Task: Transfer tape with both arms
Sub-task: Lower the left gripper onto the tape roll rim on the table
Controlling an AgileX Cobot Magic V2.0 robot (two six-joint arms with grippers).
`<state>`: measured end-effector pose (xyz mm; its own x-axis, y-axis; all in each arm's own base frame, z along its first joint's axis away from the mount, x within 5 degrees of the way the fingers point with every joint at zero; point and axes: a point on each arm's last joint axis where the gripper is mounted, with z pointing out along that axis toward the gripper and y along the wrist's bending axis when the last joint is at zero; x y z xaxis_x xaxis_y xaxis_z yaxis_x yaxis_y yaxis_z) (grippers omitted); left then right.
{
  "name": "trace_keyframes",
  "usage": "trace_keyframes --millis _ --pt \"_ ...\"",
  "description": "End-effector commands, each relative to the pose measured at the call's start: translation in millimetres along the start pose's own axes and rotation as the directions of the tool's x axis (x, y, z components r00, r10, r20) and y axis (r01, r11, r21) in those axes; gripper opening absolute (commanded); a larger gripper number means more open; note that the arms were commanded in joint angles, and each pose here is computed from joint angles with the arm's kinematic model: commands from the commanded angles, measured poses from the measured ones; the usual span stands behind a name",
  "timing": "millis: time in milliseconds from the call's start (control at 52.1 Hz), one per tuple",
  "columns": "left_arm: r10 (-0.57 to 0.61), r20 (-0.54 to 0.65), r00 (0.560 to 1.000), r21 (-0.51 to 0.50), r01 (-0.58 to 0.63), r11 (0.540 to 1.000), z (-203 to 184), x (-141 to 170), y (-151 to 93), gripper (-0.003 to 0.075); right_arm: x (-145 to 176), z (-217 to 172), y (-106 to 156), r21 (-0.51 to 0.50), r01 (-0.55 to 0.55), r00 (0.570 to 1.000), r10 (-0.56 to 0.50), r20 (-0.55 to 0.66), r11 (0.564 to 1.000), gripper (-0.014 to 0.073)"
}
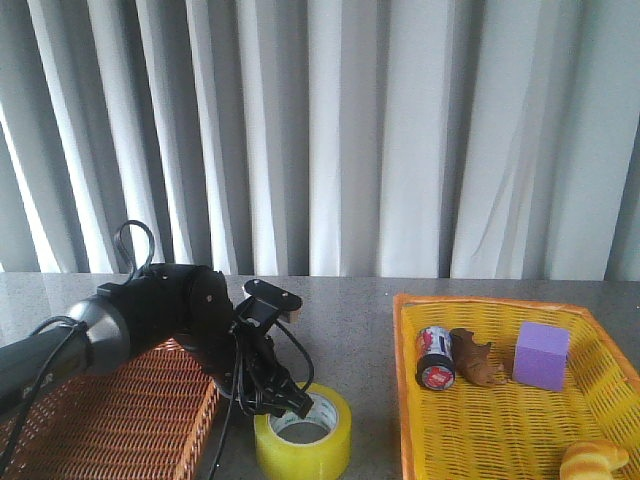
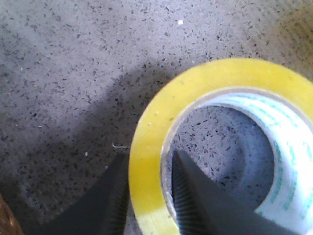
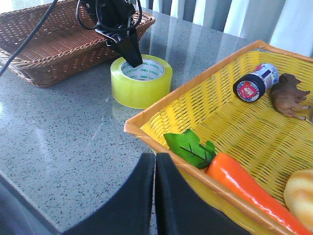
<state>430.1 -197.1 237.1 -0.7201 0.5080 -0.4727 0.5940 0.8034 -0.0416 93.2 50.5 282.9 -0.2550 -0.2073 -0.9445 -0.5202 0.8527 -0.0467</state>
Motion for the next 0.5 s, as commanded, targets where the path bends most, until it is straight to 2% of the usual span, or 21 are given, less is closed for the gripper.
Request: trace_keyframes --millis 0,250,480 --pt "0.003 0.125 0.992 -0.019 0.000 1.000 -34.6 -16.6 -3.0 0.0148 -12.5 -2.3 -3.7 0.035 -0.009 0.997 0.007 0.073 0.999 -0.0005" --pt "-0.031 0.142 0.989 0.022 0.028 0.999 -34.9 -18.3 -6.3 0.0038 -12.5 -2.3 -3.7 0.035 -0.009 0.997 0.007 0.073 0.999 -0.0005" --pt "-0.052 0.181 0.982 0.047 0.044 0.998 -44.6 -22.0 -9.5 0.0000 -12.5 -2.3 -3.7 0.035 -0.009 0.997 0.007 0.073 0.999 -0.0005"
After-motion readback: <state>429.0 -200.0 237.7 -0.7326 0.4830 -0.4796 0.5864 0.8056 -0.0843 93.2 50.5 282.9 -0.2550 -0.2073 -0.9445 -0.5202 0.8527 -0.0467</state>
